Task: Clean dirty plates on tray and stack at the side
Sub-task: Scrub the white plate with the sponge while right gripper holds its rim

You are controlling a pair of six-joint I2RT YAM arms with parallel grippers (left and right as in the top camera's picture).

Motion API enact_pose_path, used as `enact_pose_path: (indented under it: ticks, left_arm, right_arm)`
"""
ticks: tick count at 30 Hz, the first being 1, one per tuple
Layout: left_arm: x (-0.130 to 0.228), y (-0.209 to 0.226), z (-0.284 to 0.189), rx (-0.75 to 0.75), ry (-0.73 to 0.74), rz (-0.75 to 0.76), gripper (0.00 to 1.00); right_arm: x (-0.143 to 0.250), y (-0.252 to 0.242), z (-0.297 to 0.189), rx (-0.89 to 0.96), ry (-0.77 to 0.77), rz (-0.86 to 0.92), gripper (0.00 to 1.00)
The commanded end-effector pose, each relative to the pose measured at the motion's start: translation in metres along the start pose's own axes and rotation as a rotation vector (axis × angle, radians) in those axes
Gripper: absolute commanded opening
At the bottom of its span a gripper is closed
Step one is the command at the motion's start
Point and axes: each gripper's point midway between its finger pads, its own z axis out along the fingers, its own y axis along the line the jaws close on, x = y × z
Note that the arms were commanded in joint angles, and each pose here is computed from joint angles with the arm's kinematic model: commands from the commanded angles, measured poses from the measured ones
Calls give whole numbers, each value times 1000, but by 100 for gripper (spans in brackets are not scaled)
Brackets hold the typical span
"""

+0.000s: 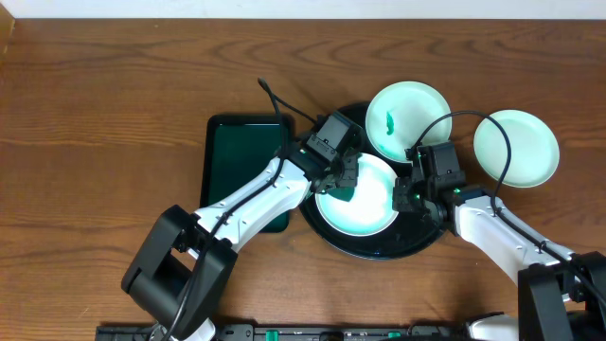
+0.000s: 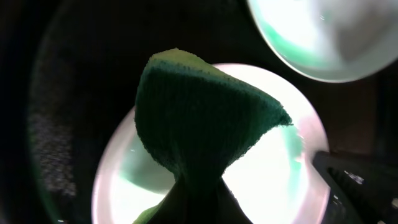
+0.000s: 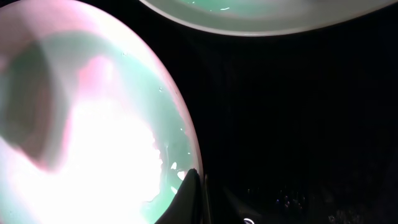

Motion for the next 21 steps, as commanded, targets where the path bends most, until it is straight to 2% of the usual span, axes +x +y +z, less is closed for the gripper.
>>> enact_pose_path:
  ticks: [1,11,16,21]
  left_arm:
    - [3,17,6,-78,-14,-10,7]
    - [35,29,41,-123,105,-1,7]
    - [62,6,47,-8,227,3,8]
    - [78,-35,34,206,333,-3,7]
  right_arm:
    - [4,5,2,-20,15,-22,1]
    - [4,5,2,-20,15,-23,1]
    - [4,5,2,-20,15,-23,1]
    - [4,5,2,-20,15,-23,1]
